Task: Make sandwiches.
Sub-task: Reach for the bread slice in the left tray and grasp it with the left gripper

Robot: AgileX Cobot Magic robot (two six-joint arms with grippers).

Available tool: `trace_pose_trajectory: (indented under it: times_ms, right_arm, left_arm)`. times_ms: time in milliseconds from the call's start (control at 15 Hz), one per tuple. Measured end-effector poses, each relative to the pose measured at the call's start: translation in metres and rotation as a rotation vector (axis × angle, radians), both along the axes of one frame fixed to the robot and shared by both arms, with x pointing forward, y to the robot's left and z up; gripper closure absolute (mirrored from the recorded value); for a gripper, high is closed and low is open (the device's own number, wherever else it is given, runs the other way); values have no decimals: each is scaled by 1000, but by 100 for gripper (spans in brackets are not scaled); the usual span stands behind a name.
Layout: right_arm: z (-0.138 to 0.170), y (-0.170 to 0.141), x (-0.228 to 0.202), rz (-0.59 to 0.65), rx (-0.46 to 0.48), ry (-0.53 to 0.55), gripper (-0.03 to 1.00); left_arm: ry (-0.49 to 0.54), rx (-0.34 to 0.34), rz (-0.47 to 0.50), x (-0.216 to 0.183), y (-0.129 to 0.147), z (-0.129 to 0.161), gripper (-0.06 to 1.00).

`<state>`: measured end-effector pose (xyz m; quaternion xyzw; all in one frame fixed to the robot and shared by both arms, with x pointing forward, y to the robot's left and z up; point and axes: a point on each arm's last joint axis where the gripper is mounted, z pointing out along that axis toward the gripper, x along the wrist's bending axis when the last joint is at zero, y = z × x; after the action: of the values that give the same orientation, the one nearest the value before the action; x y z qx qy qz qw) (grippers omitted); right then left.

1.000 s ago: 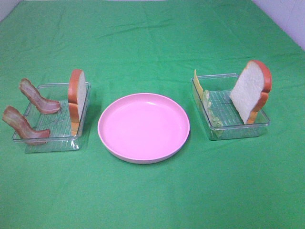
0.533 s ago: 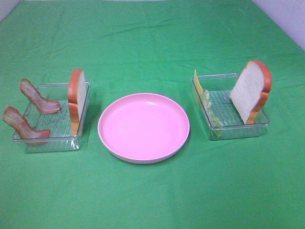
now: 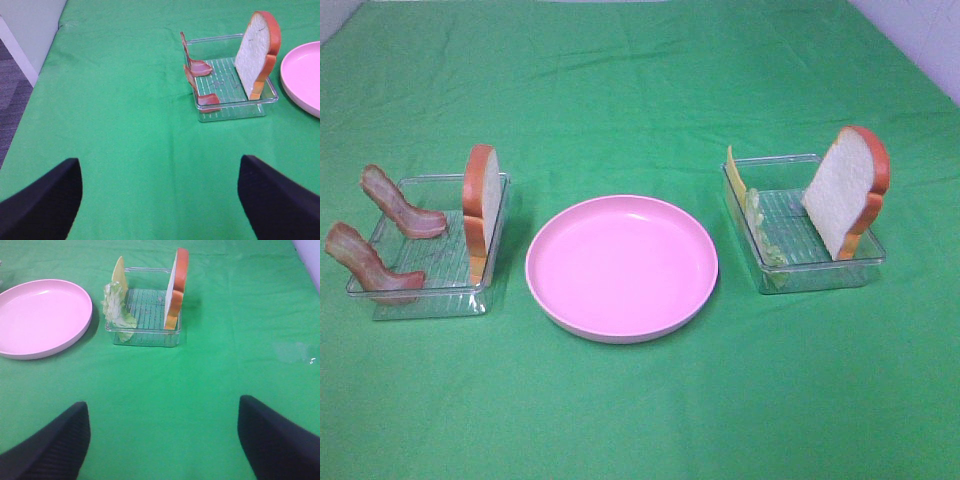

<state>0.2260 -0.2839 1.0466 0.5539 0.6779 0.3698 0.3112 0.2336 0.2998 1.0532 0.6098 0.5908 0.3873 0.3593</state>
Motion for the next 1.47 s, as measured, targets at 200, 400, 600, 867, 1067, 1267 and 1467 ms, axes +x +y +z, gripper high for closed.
trace_pose_trajectory:
  times_ms: [200,400,600,867,1067,1267,1467]
  right_arm:
    - [0,0,0,0,0,0,20]
    - [0,0,0,0,0,0,20]
    - [0,0,0,0,0,0,20]
    - [0,0,0,0,0,0,20]
    - [0,0,0,0,0,0,20]
    - [0,0,0,0,0,0,20]
    - [0,0,0,0,0,0,20]
  left_arm:
    - [0,1,1,0,0,0,14]
    - [0,1,1,0,0,0,14]
    - [-21,5,4,12,1,13,14]
    - [-5,-40,-9,56,0,28,14]
    - [171,-123,-20,109,-3,32,14]
    - [388,-166,-18,192,-2,43,14]
    - [554,-178,-21,240,-2,32,14]
